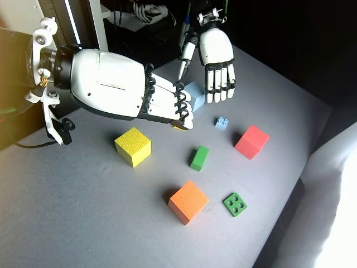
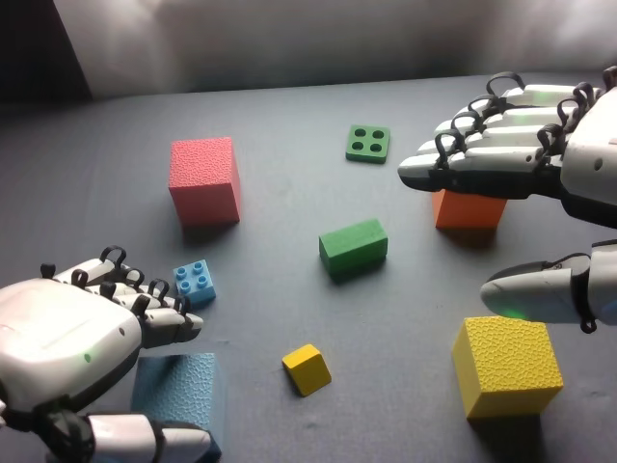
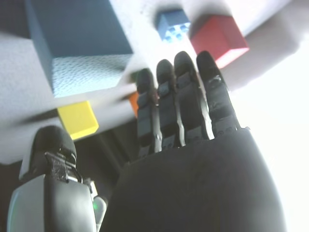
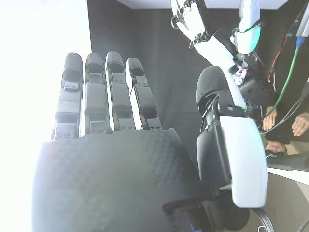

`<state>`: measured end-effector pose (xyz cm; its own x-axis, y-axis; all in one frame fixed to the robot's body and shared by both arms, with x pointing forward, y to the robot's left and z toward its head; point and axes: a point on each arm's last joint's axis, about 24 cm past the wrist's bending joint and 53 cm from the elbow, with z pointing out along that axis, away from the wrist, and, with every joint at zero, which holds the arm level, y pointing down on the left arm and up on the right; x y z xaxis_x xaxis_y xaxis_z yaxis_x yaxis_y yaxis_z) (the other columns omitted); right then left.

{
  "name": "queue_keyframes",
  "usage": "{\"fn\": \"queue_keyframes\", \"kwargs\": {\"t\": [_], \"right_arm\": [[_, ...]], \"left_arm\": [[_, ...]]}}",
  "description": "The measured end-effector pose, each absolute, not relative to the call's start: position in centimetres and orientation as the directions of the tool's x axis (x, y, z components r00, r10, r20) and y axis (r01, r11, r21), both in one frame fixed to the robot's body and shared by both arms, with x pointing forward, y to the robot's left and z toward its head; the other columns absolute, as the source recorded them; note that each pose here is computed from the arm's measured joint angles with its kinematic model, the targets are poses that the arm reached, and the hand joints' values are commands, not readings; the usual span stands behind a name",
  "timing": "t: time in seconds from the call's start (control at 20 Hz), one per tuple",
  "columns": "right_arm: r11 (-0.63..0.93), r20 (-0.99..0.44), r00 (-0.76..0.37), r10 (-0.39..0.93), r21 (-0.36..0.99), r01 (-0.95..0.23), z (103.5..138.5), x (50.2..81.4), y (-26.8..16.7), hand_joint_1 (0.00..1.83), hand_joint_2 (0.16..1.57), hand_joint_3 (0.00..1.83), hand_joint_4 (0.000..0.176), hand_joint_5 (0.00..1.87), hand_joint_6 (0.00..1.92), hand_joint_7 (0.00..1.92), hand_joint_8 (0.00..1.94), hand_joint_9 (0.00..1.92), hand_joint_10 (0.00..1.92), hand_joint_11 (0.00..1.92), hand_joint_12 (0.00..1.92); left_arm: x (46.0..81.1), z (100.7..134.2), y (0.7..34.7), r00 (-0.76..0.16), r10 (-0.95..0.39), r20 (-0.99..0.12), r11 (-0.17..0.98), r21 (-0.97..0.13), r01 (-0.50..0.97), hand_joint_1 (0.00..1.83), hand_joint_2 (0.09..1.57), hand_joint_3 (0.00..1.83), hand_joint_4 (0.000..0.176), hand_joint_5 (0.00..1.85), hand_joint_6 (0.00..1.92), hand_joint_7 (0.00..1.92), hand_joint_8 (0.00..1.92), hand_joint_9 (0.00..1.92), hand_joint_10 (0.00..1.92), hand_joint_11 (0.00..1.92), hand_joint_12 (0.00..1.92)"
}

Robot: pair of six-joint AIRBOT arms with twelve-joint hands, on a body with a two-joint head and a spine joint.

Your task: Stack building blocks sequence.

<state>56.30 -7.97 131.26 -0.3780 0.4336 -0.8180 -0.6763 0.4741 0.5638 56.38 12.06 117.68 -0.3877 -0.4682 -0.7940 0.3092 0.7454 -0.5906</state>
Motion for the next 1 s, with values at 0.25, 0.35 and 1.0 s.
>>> {"fn": "queue_keyframes", "kwargs": {"t": [0.25,0.35,1.0], "right_arm": [[0.473,-0.818,-0.378,0.434,0.564,-0.677,131.3,56.3,-8.0,0.34,1.20,0.00,0.000,0.17,0.00,0.20,0.01,0.17,0.01,0.00,0.40],[0.474,-0.818,-0.378,0.434,0.564,-0.676,131.3,56.3,-8.0,0.41,1.19,0.00,0.000,0.20,0.00,0.23,0.00,0.20,0.01,0.00,0.50],[0.473,-0.818,-0.378,0.434,0.564,-0.677,131.3,56.3,-8.0,0.56,1.16,0.00,0.000,0.15,0.00,0.18,0.00,0.15,0.00,0.00,0.39]], "left_arm": [[56.2,117.1,12.2,-0.384,-0.467,-0.796,0.752,-0.586,0.302,0.43,1.08,0.00,0.000,0.42,0.00,0.38,0.01,0.32,0.01,0.00,0.62],[56.2,116.9,11.9,-0.386,-0.471,-0.794,0.747,-0.591,0.304,0.44,1.08,0.00,0.000,0.42,0.00,0.43,0.01,0.37,0.02,0.00,0.69],[55.6,115.4,11.7,-0.404,-0.466,-0.787,0.751,-0.594,0.289,0.68,1.16,0.00,0.000,0.55,0.01,0.64,0.00,0.57,0.03,0.02,1.07]]}}
